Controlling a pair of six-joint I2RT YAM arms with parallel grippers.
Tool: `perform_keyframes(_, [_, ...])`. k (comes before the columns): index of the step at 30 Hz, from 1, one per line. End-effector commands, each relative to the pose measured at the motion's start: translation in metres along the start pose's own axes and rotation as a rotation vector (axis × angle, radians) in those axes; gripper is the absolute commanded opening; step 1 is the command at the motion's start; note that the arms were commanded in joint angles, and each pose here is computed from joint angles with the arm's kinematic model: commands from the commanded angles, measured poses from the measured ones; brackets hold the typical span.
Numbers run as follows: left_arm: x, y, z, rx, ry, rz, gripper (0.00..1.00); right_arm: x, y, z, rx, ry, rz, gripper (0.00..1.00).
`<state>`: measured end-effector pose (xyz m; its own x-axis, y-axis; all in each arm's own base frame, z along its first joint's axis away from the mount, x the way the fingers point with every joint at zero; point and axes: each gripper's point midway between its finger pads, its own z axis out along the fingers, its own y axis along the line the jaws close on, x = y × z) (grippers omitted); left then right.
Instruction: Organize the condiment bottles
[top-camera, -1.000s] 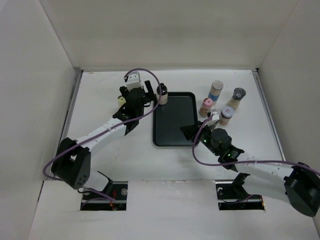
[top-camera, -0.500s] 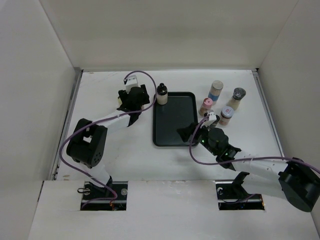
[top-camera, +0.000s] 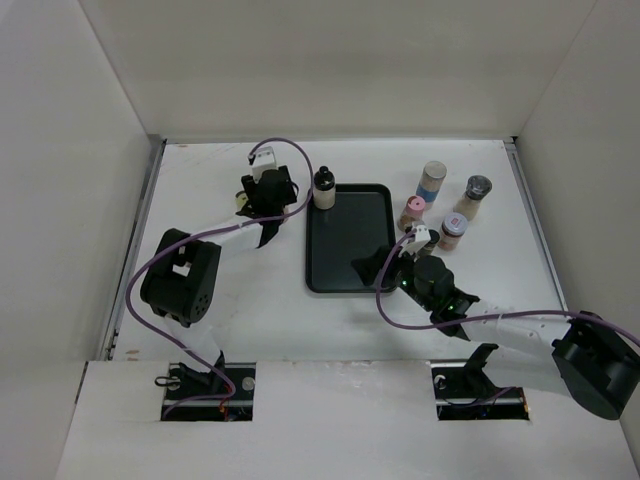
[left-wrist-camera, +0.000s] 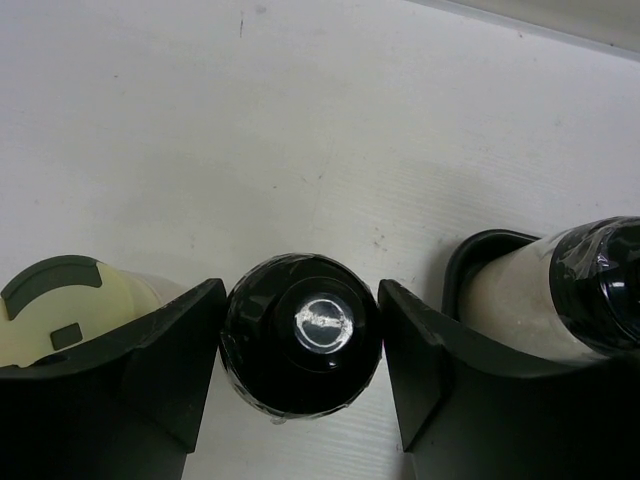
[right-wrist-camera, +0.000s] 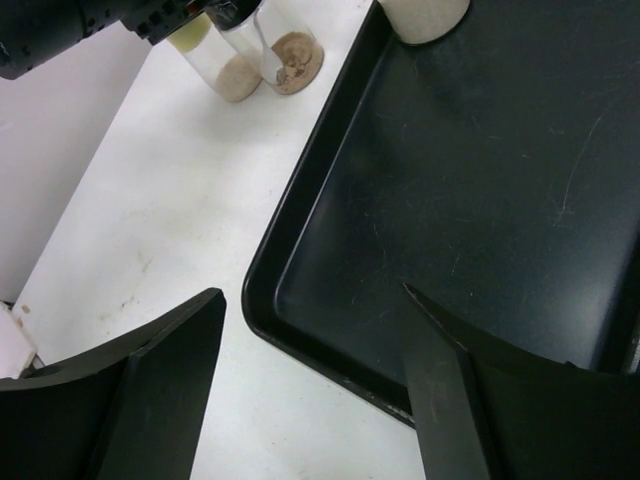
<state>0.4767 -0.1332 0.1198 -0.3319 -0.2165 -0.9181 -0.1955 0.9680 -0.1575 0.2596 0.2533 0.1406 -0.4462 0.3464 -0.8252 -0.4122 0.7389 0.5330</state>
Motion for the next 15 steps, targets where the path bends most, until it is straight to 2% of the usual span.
perform_keyframes(1, [-0.023, -0.007, 0.000, 0.026, -0.056, -0.039, 0.62, -0.024, 0.022, 0.002, -0.071, -0.073, 0.009, 0.77])
perform_keyframes(6, [-0.013, -0.005, 0.007, 0.012, -0.030, -0.024, 0.66, -0.026, 0.023, 0.000, -0.076, -0.079, 0.010, 0.79])
perform_keyframes(11, [-0.010, -0.005, 0.009, 0.010, -0.025, -0.020, 0.65, -0.027, 0.024, -0.001, -0.078, -0.083, 0.015, 0.79])
perform_keyframes(12, [-0.010, -0.005, 0.010, 0.008, -0.024, -0.019, 0.64, -0.027, 0.024, -0.001, -0.079, -0.084, 0.014, 0.79])
perform_keyframes(15, [-0.019, -0.005, 0.006, 0.010, -0.039, -0.025, 0.49, -0.028, 0.024, -0.002, -0.081, -0.086, 0.014, 0.79])
